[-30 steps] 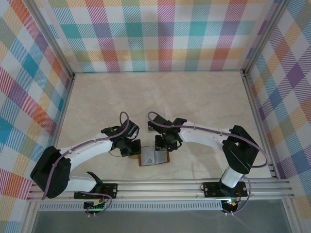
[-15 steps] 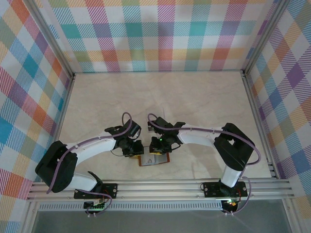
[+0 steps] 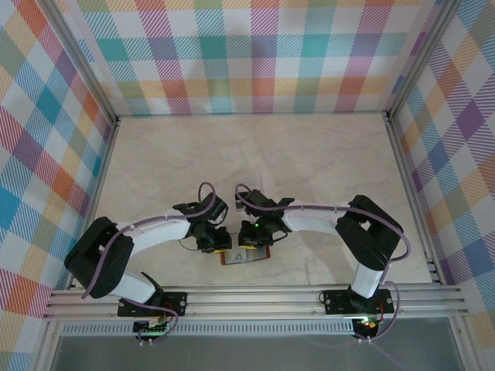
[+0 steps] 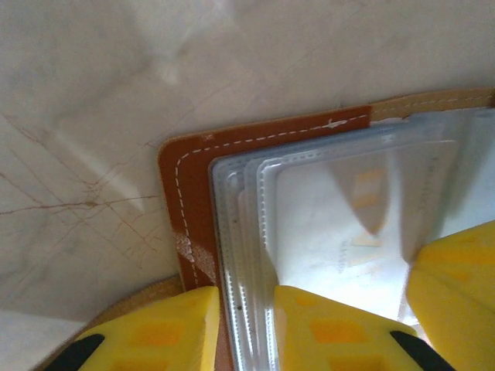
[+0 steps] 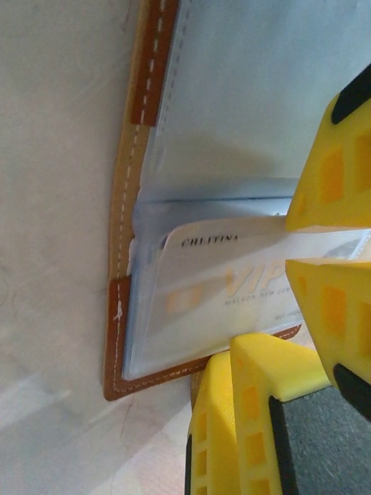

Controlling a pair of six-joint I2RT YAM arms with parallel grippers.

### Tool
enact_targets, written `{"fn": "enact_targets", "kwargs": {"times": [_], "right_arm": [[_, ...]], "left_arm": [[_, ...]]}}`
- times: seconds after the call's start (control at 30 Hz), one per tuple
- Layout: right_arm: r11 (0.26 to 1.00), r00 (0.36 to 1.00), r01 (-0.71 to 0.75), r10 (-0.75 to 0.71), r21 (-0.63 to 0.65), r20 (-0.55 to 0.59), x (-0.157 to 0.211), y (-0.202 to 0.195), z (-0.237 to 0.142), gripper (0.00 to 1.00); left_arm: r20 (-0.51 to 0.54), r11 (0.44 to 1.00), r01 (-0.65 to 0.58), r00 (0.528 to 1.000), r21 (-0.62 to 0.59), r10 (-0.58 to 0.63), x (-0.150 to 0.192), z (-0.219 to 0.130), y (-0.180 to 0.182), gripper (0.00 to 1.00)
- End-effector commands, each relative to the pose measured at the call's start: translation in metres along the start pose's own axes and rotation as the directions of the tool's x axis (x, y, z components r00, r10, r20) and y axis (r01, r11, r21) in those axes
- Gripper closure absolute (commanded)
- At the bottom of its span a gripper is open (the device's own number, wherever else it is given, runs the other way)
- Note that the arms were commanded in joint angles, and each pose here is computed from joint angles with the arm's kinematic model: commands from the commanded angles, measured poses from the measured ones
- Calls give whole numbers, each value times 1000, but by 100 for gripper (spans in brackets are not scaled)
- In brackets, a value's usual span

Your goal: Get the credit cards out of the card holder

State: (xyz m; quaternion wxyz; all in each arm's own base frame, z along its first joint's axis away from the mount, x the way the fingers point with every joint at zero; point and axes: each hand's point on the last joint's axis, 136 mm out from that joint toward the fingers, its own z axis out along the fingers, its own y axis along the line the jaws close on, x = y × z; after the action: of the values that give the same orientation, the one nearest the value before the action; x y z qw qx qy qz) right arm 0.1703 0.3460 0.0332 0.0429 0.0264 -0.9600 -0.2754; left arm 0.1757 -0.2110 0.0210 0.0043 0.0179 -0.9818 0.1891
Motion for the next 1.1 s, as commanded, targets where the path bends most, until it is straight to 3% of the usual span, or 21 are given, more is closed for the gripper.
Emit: {"fn": "enact_targets", "kwargs": {"times": [0.0,0.43,0.8,1.07], "right_arm": [[1000,1000,-23,23,-15,-15,-1,-2,6,81],[997,999,-39,36,70,37,-2,-22,-1,74],[1000,998,0,0,-6,68,-3,-1,-22,74],[999,999,14,-13,-31,42,-5,-1,-22,74]], "left_arm": [[-27,997,-32,999,-75,30,8,7,15,76],[-26,993,-35,999,-111,33,11,3,23,79],[8,994,-38,999,-99,39,6,-9,15,79],[36,998,-59,998,-12,60,0,-31,-12,80]]}}
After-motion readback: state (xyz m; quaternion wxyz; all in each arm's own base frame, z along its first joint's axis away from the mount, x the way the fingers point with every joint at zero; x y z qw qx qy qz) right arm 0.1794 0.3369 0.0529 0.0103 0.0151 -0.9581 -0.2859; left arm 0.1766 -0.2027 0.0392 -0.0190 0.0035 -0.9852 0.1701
